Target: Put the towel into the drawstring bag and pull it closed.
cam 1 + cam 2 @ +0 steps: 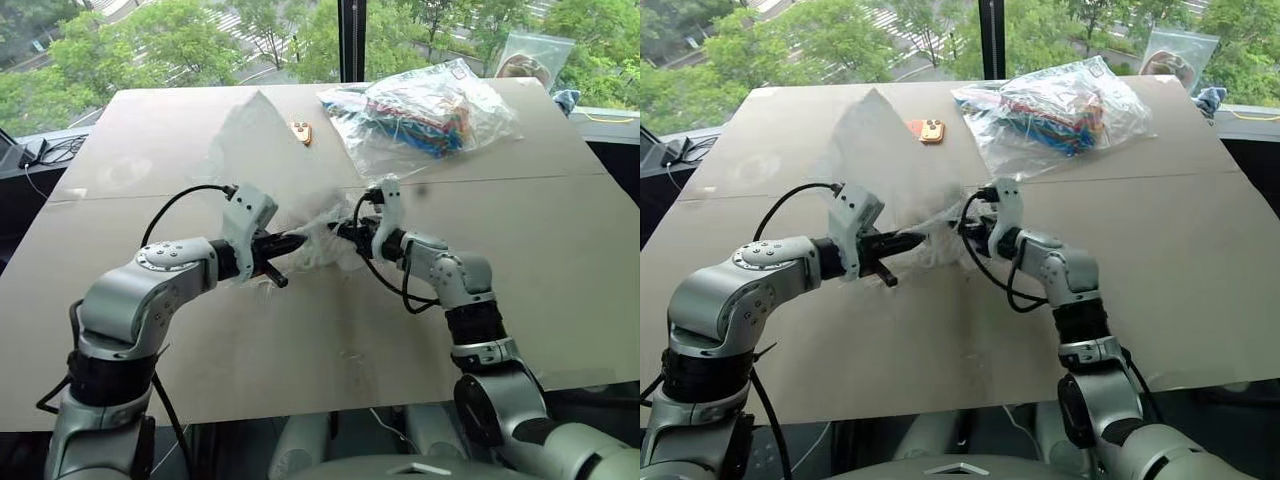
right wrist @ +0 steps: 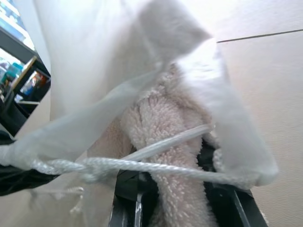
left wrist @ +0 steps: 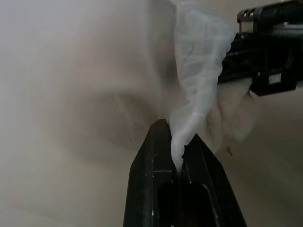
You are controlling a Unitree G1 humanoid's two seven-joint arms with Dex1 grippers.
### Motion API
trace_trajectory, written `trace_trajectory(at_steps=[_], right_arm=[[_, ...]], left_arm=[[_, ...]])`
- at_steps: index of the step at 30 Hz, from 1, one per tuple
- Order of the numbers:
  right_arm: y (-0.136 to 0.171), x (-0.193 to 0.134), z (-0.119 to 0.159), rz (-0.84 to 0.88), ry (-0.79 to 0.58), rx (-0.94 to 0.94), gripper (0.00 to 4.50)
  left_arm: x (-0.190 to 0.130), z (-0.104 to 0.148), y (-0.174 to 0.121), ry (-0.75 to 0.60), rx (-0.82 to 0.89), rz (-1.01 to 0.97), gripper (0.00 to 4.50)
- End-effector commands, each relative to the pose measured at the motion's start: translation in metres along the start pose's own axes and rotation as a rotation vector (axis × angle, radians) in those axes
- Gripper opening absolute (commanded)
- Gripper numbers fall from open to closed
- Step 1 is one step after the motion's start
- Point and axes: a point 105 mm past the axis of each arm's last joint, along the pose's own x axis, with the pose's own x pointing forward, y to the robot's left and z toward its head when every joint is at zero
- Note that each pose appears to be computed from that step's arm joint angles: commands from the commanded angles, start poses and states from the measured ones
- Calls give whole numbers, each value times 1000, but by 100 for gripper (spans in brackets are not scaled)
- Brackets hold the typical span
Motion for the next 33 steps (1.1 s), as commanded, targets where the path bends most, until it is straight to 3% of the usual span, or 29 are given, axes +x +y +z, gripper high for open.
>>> trace_trajectory(at_steps=[1,7,13,20,27,33], right_arm=[[21,5,18,87,-79,29,9],[43,37,-3,152,-83,30,9],[44,50,-12,133,-133,73,9],[45,23,-14,157,-95,-215,339],[52,-38,8,182,-47,-543,339],[40,-49,41,38,-66,-708,339]], left_arm=[[-3,20,-9,-56,-2,-55,0],[2,41,-33,-105,-65,-195,0],[4,40,-27,-98,-86,-161,0],[12,30,-10,-136,-52,-60,0],[14,25,6,-140,-26,-41,0],[17,22,7,-159,-20,-74,0]])
